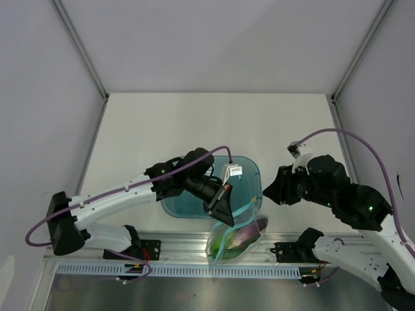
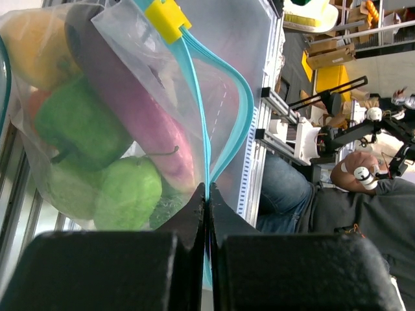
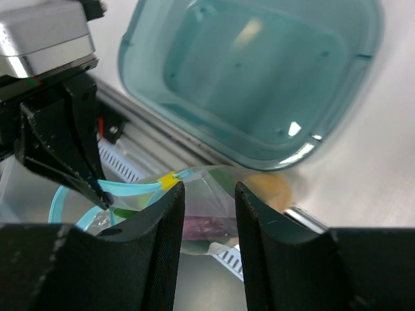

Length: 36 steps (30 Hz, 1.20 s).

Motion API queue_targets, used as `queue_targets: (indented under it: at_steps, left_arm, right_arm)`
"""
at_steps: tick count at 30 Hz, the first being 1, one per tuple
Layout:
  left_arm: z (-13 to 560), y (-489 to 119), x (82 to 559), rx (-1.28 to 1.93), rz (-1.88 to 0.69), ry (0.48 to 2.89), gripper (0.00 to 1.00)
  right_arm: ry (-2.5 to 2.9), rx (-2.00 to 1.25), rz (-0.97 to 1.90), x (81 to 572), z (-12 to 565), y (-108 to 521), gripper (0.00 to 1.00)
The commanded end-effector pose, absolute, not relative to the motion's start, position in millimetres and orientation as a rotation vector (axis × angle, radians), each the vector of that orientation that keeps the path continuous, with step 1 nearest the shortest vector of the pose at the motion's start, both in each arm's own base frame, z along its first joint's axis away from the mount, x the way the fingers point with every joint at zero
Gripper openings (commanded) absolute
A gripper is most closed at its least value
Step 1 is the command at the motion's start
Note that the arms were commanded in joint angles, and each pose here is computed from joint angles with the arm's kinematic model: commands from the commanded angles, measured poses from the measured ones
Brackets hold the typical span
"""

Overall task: Place the food in the zip-top bag and seal the zipper
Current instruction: Adjust the zipper food storage bag at the center of the board.

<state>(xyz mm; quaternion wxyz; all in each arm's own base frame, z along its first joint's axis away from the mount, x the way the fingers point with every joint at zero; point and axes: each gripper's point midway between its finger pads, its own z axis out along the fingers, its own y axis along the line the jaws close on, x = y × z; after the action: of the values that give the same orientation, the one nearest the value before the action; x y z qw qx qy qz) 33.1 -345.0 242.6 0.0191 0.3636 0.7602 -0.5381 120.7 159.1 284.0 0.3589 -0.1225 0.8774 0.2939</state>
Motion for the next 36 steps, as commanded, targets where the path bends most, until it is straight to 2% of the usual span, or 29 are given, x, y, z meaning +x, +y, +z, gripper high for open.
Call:
queue_targets:
  at_steps: [1,17,36]
  left_arm:
    - [249,-337,27,1.19,-1.707,2.26,0.0]
    - [240,-329,24,1.207,-1.7,2.256,0.01]
    - [248,-320,15,1.289,-1.744,2.161,0.01]
  right_arm:
    - [2.143,-0.543,1.02,109,293,203,0.39]
    - [1.96,-0.835,1.169,90,285,224,0.37]
    - [1.91,-0.933,1.226,77,282,224,0.52]
